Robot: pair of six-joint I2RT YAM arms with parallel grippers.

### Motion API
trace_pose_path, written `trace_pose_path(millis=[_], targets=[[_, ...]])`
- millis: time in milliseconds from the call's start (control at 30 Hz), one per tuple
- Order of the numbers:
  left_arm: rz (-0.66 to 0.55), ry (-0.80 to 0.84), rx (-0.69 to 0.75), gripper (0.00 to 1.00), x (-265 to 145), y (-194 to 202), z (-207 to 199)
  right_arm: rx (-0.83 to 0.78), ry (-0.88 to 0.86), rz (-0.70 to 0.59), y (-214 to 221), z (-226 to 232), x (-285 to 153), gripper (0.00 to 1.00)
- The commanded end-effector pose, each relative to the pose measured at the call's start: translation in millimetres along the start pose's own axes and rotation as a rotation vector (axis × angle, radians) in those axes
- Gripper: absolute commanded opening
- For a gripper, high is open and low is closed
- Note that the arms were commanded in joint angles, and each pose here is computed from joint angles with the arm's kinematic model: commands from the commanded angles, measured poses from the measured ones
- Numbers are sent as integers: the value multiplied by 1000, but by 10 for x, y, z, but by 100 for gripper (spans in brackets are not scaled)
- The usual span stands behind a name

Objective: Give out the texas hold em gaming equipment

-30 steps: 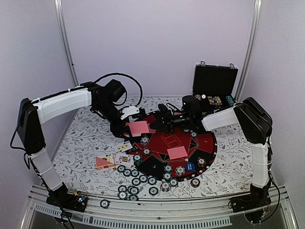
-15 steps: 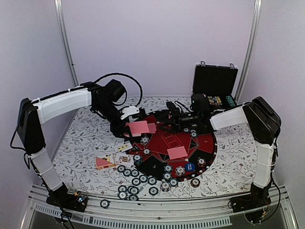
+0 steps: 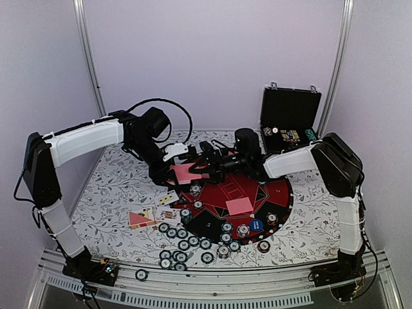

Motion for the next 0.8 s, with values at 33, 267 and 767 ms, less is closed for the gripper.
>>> trace_pose_path(millis=[33,267,767], targets=[[-40,-13,19,16,-87,-94,-10,14,-5,19,2,-41,43,29],[-39,-12,18,15,-85,-90,-13,23,4,10,35,-69,-40,19],[-36,-11,15,15,-72,-82,-12,10,16,-29,29,-25,-314,0]])
Point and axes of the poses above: each gripper's point midway between its finger pads, its own x axis out along the fingers, its own z axis along the line the jaws close on, y = z × x, the point moved 2 cm from there along -x, back along the fingers, and after that the axes turned 1 degree about -x, right-handed, at the moved point
